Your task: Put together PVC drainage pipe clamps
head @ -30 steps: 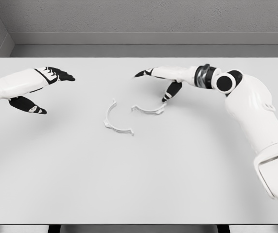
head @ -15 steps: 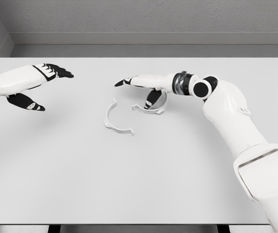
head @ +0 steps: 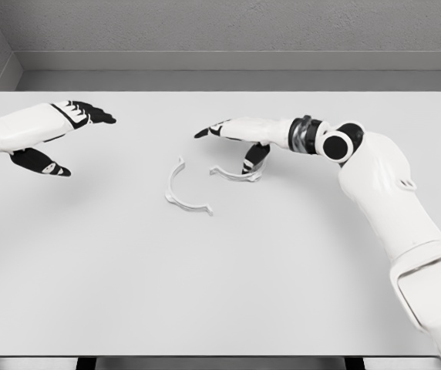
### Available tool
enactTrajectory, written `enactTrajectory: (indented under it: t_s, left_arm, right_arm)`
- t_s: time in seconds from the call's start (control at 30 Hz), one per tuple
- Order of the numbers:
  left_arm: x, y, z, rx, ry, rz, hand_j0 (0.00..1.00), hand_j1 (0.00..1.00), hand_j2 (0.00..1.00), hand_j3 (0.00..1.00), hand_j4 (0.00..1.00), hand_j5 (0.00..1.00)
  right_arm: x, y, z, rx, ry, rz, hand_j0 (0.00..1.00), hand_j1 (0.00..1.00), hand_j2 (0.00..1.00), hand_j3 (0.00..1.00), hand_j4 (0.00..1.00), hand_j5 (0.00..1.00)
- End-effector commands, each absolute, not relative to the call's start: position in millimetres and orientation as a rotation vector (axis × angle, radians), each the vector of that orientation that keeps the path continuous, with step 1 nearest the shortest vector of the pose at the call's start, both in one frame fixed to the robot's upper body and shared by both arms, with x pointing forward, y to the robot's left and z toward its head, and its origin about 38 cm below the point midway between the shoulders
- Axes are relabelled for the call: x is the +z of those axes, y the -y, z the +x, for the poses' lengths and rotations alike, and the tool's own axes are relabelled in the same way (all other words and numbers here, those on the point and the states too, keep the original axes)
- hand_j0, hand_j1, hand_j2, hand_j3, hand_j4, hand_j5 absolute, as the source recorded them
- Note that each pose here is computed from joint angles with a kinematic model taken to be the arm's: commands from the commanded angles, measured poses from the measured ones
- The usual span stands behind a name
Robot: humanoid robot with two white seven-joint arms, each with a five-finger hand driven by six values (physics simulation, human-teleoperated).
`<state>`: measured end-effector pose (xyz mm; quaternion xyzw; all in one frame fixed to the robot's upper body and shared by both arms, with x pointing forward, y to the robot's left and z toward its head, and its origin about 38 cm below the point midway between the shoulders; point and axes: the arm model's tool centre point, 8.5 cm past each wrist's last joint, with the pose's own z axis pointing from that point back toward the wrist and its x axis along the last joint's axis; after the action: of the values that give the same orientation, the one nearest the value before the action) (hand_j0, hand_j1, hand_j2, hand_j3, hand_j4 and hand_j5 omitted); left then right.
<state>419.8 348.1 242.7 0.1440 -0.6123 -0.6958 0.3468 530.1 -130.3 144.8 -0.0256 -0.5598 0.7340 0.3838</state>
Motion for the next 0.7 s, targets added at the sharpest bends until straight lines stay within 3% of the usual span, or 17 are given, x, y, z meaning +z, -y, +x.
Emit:
enactTrajectory:
  t_s: [0.0, 0.47, 0.5, 0.67]
  left_arm:
    - [243, -348, 420, -1.798, 1.593, 0.369, 1.00, 1.00, 1.00, 1.00, 1.00, 1.00]
    - [240, -350, 419, -1.800, 1.581, 0.367, 1.00, 1.00, 1.00, 1.00, 1.00, 1.00]
    - [250, -370, 413, -1.828, 1.522, 0.409, 1.00, 1.00, 1.00, 1.00, 1.00, 1.00]
    - [288, -378, 400, -1.868, 1.549, 0.429, 1.00, 1.00, 1.00, 1.00, 1.00, 1.00]
  right_arm:
    - [154, 128, 529, 1.890, 1.454, -0.080, 1.00, 1.00, 1.00, 1.00, 1.00, 1.00]
    - [164, 153, 516, 1.960, 1.469, -0.160, 1.00, 1.00, 1.00, 1.00, 1.00, 1.00]
    - [166, 154, 516, 1.963, 1.472, -0.164, 1.00, 1.00, 1.00, 1.00, 1.00, 1.00]
    - [193, 185, 527, 1.868, 1.529, -0.238, 1.00, 1.00, 1.00, 1.00, 1.00, 1.00]
